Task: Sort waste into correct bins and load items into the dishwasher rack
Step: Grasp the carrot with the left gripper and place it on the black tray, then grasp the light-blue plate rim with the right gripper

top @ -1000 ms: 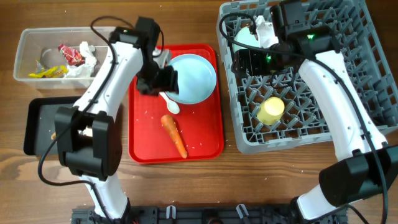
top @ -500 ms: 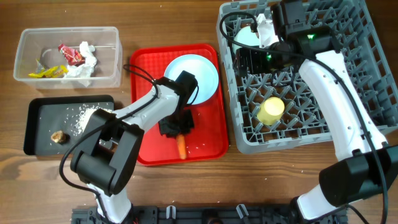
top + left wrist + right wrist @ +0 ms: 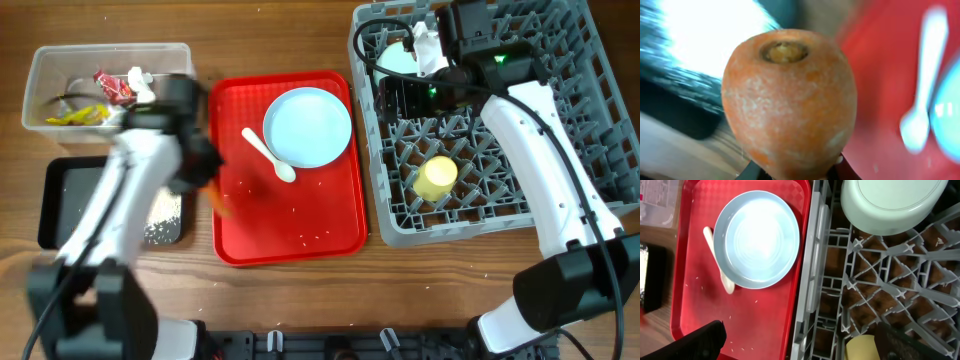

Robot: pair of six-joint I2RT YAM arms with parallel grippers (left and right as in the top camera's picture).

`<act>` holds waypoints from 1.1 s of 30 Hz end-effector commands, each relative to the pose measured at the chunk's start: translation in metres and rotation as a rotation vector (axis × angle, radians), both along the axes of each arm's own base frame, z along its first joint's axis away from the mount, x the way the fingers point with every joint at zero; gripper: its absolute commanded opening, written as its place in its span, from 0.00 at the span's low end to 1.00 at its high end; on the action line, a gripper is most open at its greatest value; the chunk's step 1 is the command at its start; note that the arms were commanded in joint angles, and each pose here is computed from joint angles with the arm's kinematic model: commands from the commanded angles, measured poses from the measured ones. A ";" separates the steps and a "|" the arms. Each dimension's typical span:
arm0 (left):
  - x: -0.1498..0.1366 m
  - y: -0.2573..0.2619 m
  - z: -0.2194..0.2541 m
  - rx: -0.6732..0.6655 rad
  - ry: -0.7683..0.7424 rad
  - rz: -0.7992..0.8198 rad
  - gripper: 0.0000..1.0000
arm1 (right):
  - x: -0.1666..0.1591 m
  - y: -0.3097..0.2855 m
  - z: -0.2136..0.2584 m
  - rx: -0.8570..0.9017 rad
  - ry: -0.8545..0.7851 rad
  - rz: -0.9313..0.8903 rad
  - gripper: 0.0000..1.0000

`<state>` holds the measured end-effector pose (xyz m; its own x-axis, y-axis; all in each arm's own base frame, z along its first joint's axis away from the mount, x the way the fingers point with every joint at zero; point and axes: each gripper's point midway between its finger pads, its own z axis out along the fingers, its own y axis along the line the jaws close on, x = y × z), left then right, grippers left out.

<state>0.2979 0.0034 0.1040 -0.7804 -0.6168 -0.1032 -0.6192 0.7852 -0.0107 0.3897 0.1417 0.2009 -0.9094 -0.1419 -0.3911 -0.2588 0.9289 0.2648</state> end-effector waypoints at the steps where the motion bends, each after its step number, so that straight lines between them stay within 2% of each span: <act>1: -0.005 0.062 0.006 0.061 -0.012 0.143 0.14 | 0.003 0.000 0.011 -0.007 -0.041 0.011 0.98; 4: -0.014 0.104 -0.013 0.063 -0.013 0.286 0.15 | 0.003 0.000 0.011 -0.007 -0.041 0.011 0.98; 7: -0.017 0.122 -0.029 0.068 -0.040 0.347 0.22 | 0.003 0.000 0.011 -0.008 -0.041 0.011 0.98; 10: -0.019 0.123 -0.040 0.071 -0.047 0.352 0.36 | 0.002 0.000 0.011 -0.008 -0.040 0.012 0.98; 16: -0.021 0.123 -0.046 0.070 -0.046 0.352 0.42 | 0.002 0.000 0.010 -0.012 -0.041 0.020 0.98; 21: -0.019 0.123 -0.044 0.070 -0.055 0.350 0.43 | 0.002 0.000 0.011 -0.012 -0.044 0.021 0.98; 24: 0.006 0.109 -0.022 0.040 -0.109 0.205 0.47 | 0.006 0.006 0.014 0.014 -0.064 0.039 0.97; 25: 0.024 0.096 -0.003 0.051 -0.147 0.116 0.53 | 0.007 0.015 0.019 0.062 -0.076 0.063 0.96; 26: 0.036 0.084 0.008 0.057 -0.174 0.049 0.56 | 0.008 0.021 0.023 0.095 -0.087 0.077 0.96; 28: 0.061 0.048 0.027 0.064 -0.244 -0.103 0.70 | 0.012 0.029 0.029 0.138 -0.113 0.097 0.96; 30: 0.079 0.012 0.034 0.059 -0.307 -0.203 0.80 | 0.013 0.032 0.031 0.152 -0.119 0.104 0.96; 33: 0.094 -0.042 0.030 0.029 -0.352 -0.337 0.82 | 0.010 0.039 0.031 0.154 -0.120 0.121 0.95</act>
<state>0.3821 0.0024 0.1384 -0.8066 -0.4363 -0.3987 -0.4165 0.8982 -0.1403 0.4039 0.1669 0.2181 -0.8592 -0.1558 -0.4873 -0.3523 0.8709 0.3427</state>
